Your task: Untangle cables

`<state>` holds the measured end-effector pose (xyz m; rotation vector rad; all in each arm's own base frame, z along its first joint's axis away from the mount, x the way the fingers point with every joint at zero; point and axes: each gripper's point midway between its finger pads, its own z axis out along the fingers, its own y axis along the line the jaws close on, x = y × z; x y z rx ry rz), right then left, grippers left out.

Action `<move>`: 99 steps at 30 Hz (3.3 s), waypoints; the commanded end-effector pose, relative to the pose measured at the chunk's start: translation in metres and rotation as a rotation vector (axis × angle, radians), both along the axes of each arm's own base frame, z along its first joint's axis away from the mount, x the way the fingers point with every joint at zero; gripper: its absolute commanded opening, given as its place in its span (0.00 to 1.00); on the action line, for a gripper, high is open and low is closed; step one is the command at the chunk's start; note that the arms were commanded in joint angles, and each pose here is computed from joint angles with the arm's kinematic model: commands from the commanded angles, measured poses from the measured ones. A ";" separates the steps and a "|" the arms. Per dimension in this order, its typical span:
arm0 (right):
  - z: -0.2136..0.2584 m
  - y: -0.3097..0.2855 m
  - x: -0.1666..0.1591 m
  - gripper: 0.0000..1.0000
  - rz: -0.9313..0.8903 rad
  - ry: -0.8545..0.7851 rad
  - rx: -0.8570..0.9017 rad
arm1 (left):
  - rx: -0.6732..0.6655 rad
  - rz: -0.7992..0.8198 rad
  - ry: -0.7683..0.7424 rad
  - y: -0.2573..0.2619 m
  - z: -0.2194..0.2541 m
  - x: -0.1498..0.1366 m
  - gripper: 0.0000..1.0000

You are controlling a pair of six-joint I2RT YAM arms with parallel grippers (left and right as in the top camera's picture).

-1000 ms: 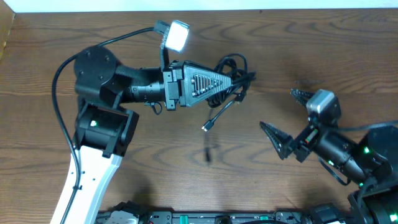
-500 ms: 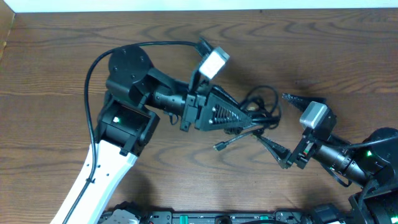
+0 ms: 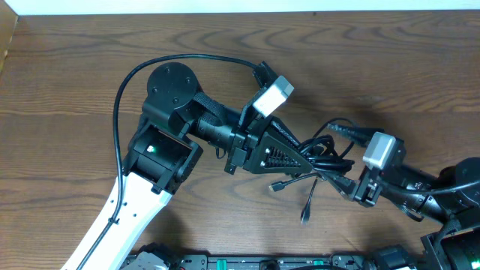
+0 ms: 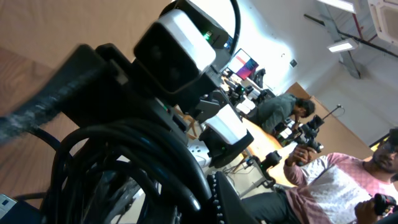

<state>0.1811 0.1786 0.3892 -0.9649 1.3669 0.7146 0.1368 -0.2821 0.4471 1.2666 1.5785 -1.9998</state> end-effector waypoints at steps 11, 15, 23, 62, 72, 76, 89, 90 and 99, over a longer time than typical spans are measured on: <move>-0.003 0.004 -0.009 0.01 0.057 0.013 0.000 | -0.032 0.003 -0.058 0.001 0.005 -0.003 0.07; -0.009 0.002 -0.005 0.01 0.026 0.041 -0.010 | -0.033 0.010 -0.058 0.001 0.006 -0.002 0.08; -0.024 -0.015 0.020 0.01 -0.159 0.138 -0.019 | -0.023 0.022 -0.034 0.000 0.006 0.000 0.93; -0.055 -0.079 0.066 0.01 -0.653 0.316 -0.012 | 0.337 0.763 -0.173 -0.036 -0.091 0.093 0.89; -0.059 -0.067 0.060 0.01 -0.580 0.340 -0.015 | 0.283 0.837 -0.211 -0.036 -0.075 0.105 0.75; -0.058 -0.062 0.057 0.01 -0.546 0.345 -0.011 | 0.287 0.836 -0.209 -0.036 -0.076 0.105 0.68; -0.061 -0.064 0.057 0.01 -0.555 0.352 -0.023 | 0.288 0.842 -0.169 -0.036 -0.076 0.105 0.07; -0.062 -0.064 0.057 0.01 -0.554 0.349 -0.030 | 0.288 0.845 -0.151 -0.036 -0.076 0.105 0.08; -0.073 -0.089 0.066 0.01 -0.698 0.322 -0.114 | 0.134 0.806 -0.020 -0.037 -0.033 0.089 0.07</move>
